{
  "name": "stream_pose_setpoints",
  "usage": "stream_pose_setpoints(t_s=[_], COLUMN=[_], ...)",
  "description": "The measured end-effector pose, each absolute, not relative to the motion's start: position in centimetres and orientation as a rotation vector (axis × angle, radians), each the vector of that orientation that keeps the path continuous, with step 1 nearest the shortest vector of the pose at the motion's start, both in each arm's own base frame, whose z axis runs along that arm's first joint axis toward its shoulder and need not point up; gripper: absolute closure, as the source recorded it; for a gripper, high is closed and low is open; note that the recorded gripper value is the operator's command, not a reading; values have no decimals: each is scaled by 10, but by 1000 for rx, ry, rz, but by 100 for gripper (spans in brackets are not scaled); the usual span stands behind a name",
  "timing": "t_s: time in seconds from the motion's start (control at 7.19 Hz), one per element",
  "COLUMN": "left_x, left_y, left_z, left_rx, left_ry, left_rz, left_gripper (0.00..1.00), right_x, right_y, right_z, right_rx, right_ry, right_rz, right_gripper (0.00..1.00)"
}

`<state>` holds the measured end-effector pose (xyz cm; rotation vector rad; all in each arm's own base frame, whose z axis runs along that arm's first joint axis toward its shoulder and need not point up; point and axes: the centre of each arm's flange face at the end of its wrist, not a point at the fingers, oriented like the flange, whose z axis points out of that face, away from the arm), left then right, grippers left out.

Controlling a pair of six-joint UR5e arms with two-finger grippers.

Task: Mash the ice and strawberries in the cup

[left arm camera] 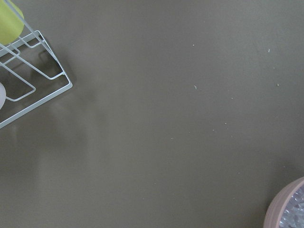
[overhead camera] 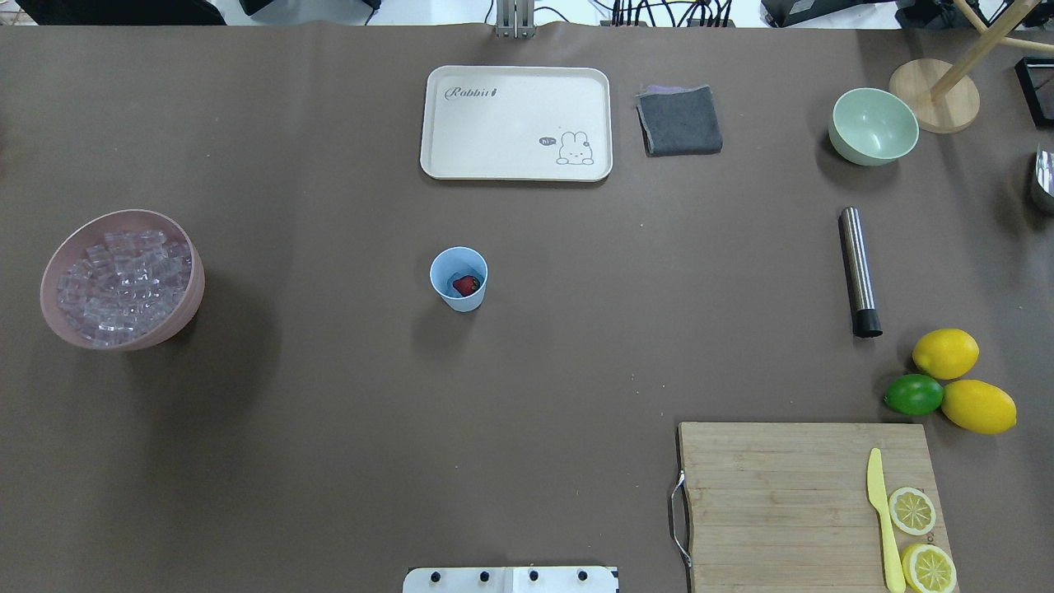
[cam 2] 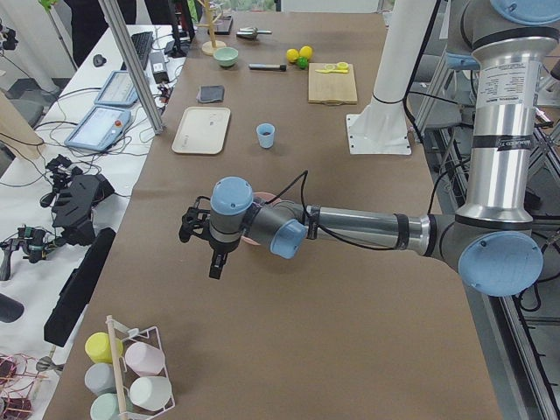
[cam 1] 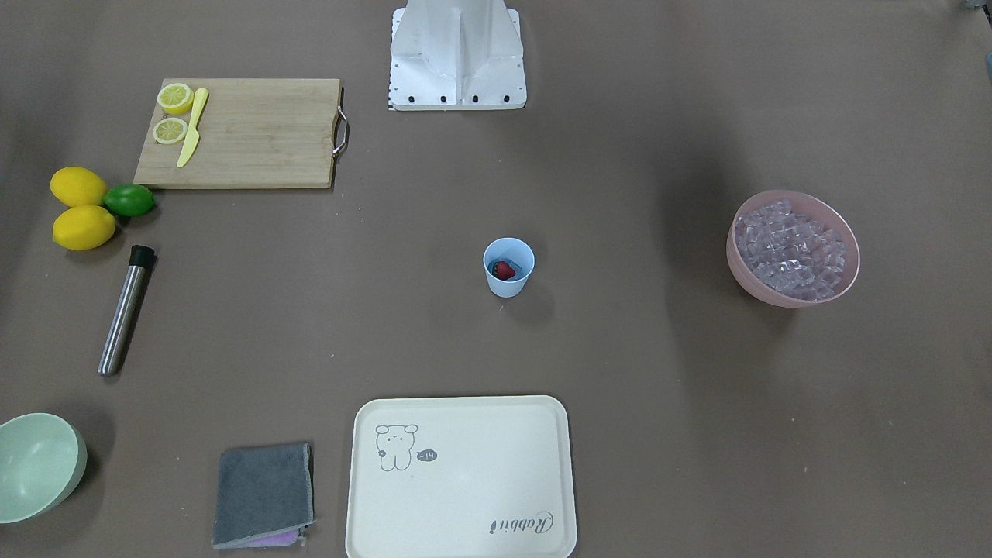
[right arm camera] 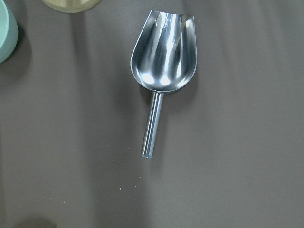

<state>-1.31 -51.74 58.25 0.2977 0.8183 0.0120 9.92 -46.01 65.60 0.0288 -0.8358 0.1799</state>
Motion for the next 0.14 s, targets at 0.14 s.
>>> stream_pose_setpoints(t_s=[0.14], left_x=[-15], left_y=[-516], left_z=[584], left_rx=[299], left_ry=[816], left_rz=[16], left_gripper=[2], right_x=[99], right_y=[-462], right_z=[654], right_rx=[31], right_ry=[-833], right_rz=[177], right_gripper=[0])
